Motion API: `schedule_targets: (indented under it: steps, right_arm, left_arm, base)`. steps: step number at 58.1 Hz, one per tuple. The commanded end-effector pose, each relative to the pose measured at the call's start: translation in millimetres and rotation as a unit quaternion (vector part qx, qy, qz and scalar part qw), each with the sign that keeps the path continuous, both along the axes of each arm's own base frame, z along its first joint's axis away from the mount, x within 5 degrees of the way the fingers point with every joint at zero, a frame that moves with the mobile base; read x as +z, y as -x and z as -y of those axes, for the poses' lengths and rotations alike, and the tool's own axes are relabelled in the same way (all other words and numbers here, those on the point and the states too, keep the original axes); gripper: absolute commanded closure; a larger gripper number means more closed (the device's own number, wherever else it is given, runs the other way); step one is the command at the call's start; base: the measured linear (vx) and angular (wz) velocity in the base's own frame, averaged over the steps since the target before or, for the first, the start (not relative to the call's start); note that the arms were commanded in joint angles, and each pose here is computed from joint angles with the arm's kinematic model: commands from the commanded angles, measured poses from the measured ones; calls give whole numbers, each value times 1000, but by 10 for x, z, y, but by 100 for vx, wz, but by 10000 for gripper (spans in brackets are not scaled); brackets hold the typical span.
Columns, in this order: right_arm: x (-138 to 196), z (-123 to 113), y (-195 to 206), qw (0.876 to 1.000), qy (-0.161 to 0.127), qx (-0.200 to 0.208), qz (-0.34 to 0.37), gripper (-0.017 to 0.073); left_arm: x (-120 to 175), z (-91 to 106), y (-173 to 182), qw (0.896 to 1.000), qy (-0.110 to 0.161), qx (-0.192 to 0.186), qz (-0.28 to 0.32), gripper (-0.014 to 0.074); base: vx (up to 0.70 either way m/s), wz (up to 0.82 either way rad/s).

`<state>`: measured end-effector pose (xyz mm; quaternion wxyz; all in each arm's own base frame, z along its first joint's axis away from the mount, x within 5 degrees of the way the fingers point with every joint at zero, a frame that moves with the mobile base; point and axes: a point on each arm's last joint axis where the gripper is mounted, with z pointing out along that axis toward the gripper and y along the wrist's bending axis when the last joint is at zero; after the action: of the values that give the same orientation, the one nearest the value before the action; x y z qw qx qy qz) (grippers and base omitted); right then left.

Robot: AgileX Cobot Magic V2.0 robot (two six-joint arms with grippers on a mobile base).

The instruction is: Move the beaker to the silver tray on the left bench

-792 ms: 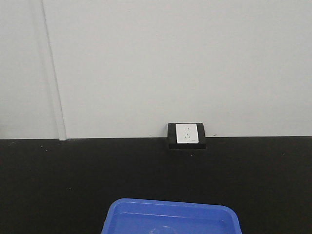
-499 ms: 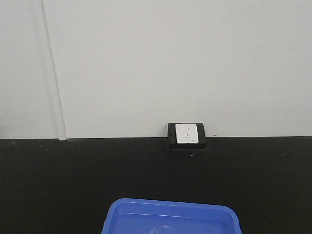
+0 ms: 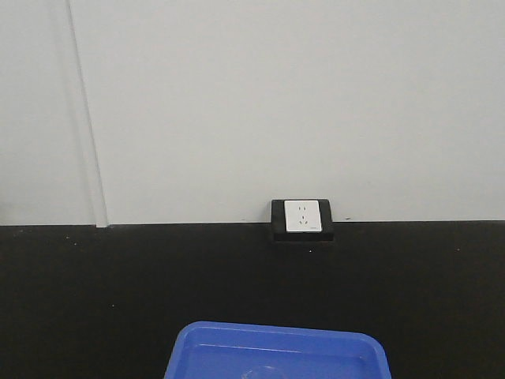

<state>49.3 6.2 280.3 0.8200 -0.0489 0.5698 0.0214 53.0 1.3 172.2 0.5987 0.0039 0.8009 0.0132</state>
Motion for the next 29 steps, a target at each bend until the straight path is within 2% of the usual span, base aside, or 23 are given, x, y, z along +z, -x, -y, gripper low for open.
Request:
schedule_targets:
  steps: [1, 5, 14, 24, 29]
  right_arm:
    - [524, -5, -75, 1000, 12, -8, 23, 567]
    - [753, -21, -289, 1000, 23, -12, -9, 567]
    - [970, -57, -762, 998, 13, -9, -68, 567]
    - [896, -91, -1156, 992, 9, -7, -125, 566]
    - [832, -99, -1248, 989, -13, -2, -145, 564]
  left_arm:
    - [-16, 6, -14, 999, 2, -4, 33, 592]
    - [-16, 6, -14, 999, 2, -4, 33, 592]
    - [-16, 6, -14, 999, 2, -4, 33, 592]
    - [-16, 6, -14, 999, 2, -4, 33, 592]
    - [-16, 6, -14, 999, 2, -4, 33, 592]
  base:
    - [0, 0]
    - [0, 0]
    - [0, 0]
    - [0, 0]
    - [0, 0]
